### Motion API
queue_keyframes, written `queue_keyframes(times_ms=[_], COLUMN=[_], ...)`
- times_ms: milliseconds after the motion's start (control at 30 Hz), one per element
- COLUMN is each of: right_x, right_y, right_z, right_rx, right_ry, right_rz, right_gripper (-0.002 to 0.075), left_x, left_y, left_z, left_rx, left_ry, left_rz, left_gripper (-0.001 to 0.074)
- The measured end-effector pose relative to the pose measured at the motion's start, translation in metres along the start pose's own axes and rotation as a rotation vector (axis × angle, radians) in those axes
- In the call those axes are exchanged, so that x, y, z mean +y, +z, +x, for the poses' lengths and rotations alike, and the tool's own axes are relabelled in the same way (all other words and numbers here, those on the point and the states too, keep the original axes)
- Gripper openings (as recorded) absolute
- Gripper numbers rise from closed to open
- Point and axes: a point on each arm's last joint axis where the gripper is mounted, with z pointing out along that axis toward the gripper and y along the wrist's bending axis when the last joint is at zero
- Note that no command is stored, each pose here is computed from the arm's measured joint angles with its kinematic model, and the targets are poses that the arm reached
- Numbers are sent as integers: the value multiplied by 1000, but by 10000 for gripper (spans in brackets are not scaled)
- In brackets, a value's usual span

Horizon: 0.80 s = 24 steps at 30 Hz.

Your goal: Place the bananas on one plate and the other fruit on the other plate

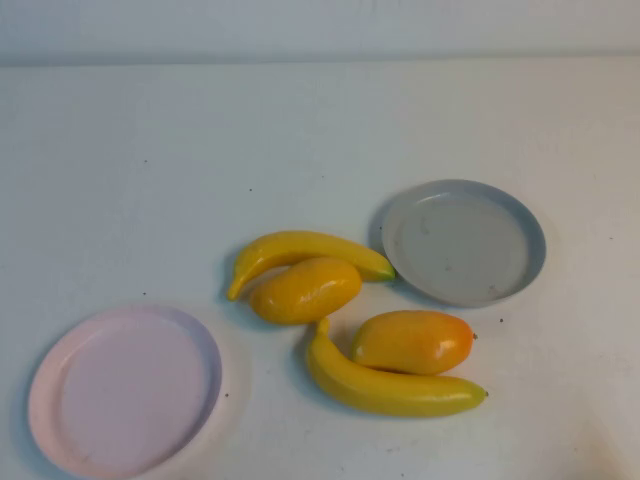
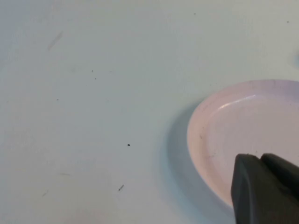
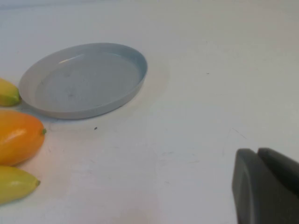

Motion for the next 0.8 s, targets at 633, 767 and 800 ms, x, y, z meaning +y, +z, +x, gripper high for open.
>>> queue_keyframes(times_ms=[633,767,800], right_x=[0,0,0], right_y=[0,0,0], right_z=[0,0,0], right_rx=[0,0,0], right_ry=[0,0,0], right_rz=[0,0,0], right_gripper=[-17,-17,-17], left_x=[-1,-1,-1], left_y=[0,0,0], left_z=[-2,-3,-3], left_rx=[-20,-32,-37], left_ry=[-44,-83,-115], left_rz=[11,12,16], left_gripper=[-5,-5,-5])
